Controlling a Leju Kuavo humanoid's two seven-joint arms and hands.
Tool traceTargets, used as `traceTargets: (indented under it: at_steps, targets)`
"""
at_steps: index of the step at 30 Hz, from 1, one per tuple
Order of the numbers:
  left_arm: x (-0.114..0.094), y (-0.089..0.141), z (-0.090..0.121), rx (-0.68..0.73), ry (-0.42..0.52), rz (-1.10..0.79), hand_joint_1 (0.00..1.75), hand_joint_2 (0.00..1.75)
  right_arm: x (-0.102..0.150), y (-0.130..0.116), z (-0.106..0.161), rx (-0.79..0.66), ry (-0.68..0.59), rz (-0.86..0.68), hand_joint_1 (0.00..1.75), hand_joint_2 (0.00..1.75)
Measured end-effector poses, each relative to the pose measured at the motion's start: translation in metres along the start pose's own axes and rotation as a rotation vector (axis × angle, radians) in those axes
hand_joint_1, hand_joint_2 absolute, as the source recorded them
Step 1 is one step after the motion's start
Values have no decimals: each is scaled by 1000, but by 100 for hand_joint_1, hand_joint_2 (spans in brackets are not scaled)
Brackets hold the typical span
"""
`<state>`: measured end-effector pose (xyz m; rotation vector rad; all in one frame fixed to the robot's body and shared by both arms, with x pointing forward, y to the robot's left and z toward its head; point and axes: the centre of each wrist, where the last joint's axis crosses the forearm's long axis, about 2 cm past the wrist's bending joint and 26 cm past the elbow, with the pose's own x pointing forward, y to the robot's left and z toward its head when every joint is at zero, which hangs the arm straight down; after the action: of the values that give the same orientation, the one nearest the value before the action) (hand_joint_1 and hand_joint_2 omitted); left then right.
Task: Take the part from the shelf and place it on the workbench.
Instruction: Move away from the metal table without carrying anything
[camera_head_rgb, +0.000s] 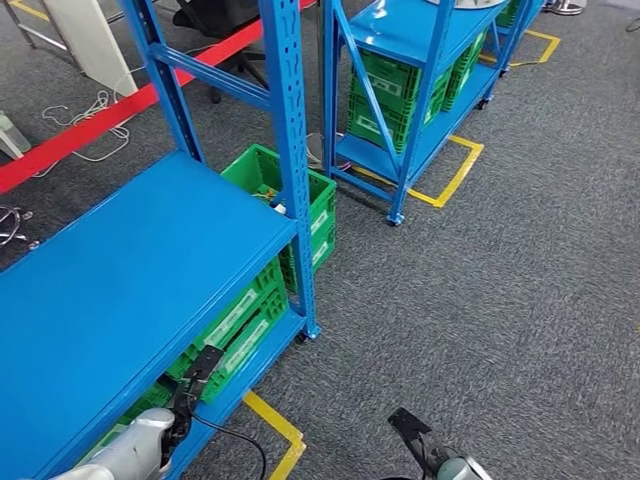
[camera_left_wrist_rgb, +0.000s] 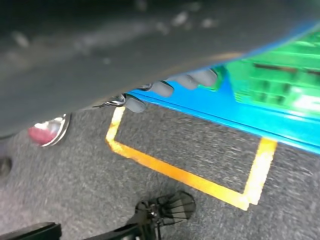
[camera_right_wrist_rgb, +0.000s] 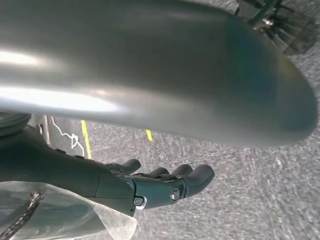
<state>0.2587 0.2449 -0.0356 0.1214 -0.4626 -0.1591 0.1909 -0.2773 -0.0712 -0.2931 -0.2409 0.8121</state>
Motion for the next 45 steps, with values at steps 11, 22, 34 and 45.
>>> traceTargets:
  at_steps: [11,22,34,45]
  targets:
    - [0,-6,1,-16,-3,9,0,0,5,-3,1,-4,-11,9,0,0]
    - [-2,-5,1,-16,-3,6,0,0,9,-3,2,-5,-17,15,0,0]
    - [0,-3,0,-14,-11,-1,0,0,13,-4,2,-9,-26,20,0,0]
    - [4,-5,1,-35,-28,-38,0,0,15,-5,3,-12,-29,47,0,0]
